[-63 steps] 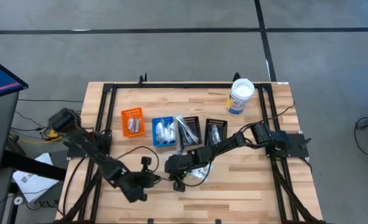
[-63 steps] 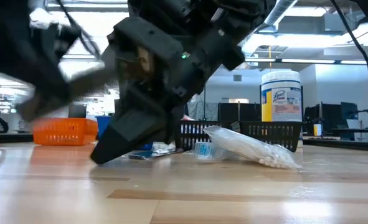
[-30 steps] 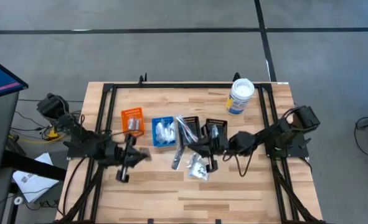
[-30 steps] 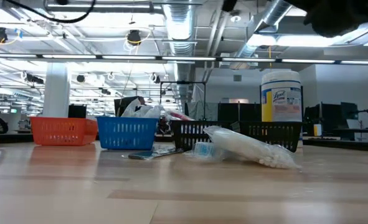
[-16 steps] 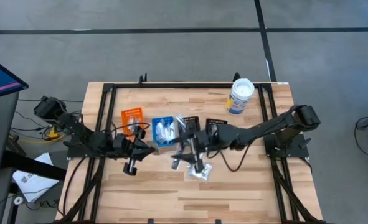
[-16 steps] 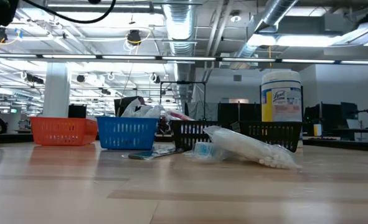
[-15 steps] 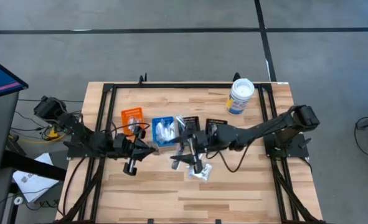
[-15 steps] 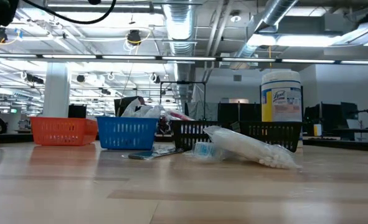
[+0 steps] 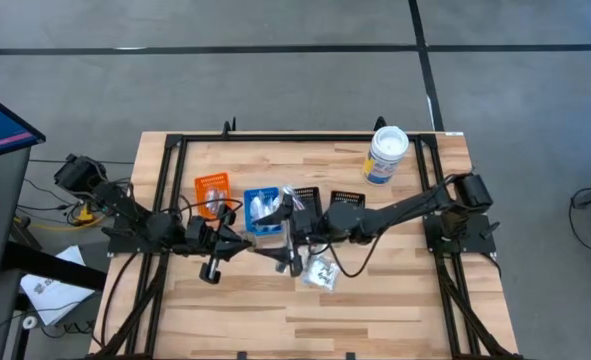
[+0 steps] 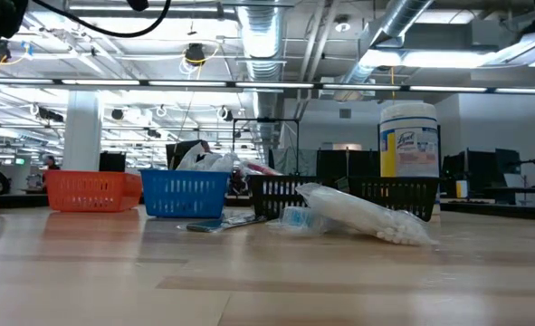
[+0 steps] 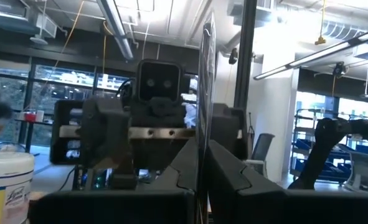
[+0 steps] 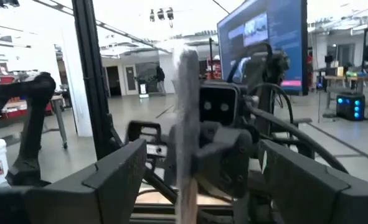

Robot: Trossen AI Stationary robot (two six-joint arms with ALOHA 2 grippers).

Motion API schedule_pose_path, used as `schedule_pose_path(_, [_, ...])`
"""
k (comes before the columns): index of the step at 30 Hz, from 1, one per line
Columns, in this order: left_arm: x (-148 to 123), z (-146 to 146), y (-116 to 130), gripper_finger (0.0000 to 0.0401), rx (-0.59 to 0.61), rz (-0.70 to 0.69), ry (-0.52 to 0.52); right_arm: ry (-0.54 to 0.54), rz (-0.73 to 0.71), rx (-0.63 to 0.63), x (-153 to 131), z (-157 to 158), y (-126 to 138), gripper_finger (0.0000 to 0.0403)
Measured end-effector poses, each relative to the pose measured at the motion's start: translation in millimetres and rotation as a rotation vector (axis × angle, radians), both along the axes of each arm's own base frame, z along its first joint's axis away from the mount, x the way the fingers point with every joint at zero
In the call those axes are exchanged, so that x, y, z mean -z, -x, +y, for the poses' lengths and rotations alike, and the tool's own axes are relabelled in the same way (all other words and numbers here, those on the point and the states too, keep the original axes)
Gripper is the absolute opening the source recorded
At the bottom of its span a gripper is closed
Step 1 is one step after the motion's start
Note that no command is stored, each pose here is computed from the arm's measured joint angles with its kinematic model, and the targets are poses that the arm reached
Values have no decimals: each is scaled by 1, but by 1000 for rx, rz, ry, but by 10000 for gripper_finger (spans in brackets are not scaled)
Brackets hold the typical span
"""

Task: Pick & Place Travel size toiletries
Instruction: Put the black comb into the right black bin

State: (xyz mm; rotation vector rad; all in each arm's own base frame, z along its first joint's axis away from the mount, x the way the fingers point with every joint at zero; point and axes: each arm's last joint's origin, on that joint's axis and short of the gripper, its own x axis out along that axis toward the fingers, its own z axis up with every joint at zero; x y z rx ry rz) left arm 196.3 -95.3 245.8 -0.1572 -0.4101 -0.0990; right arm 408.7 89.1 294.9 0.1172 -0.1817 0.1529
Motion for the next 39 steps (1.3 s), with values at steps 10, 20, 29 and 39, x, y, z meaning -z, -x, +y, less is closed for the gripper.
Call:
schedule_pose_path(10, [12,17,-12,4,-77,124,41,-25,32,4,2,-4,-1,302])
schedule_pose_path(20, [11,15,-11,4,-73,119,19,-29,65,9,5,-6,-2,272])
schedule_pose_path(29, [11,15,-11,5,-68,119,23,-16,69,15,6,-7,-2,105])
schedule_pose_path(39, [11,15,-11,42,-66,115,6,14,88,19,8,-7,-3,20])
